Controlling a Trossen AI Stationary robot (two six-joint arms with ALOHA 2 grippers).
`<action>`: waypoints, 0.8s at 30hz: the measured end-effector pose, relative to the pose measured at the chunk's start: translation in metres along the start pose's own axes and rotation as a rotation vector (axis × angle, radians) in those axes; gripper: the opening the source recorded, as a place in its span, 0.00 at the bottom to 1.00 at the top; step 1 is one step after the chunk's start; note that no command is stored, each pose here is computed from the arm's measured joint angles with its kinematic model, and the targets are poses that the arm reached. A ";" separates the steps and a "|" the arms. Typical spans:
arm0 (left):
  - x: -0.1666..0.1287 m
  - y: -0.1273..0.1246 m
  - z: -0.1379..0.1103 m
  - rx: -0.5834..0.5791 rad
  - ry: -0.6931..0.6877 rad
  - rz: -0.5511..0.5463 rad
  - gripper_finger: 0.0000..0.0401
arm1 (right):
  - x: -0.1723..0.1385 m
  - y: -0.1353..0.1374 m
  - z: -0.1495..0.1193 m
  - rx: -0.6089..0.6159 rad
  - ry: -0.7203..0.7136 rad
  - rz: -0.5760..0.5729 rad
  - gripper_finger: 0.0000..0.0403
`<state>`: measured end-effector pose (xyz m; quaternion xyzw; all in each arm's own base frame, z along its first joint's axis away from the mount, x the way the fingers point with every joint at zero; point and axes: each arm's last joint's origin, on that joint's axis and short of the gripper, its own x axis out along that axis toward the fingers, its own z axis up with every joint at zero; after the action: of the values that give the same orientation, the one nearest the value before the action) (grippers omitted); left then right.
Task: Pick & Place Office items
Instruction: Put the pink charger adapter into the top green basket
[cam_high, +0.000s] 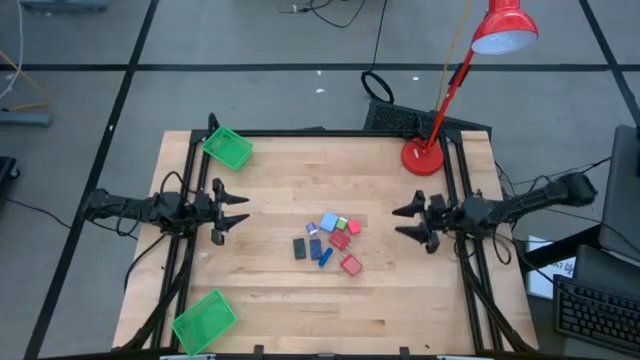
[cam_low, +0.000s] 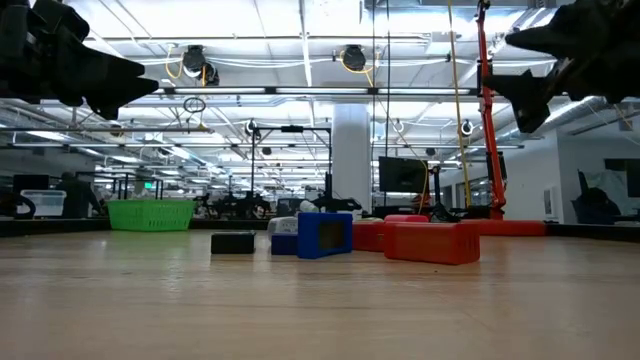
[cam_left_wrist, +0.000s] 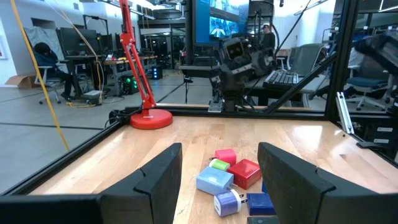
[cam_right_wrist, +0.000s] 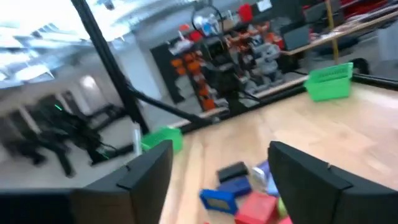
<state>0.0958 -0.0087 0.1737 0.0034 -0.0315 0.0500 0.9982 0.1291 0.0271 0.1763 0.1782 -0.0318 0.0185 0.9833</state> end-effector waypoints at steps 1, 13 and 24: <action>0.000 0.000 0.000 0.000 0.000 0.000 0.53 | 0.003 0.001 -0.005 -0.032 0.026 -0.031 0.70; 0.000 0.000 0.000 -0.001 -0.003 0.000 0.53 | 0.064 0.014 -0.047 -0.167 0.467 -0.327 0.84; 0.000 0.000 0.000 -0.001 -0.005 0.000 0.53 | 0.118 0.004 -0.071 -0.333 0.537 -0.518 0.83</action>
<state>0.0958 -0.0088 0.1741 0.0028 -0.0340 0.0499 0.9982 0.2510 0.0584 0.1199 0.0075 0.2695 -0.1892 0.9442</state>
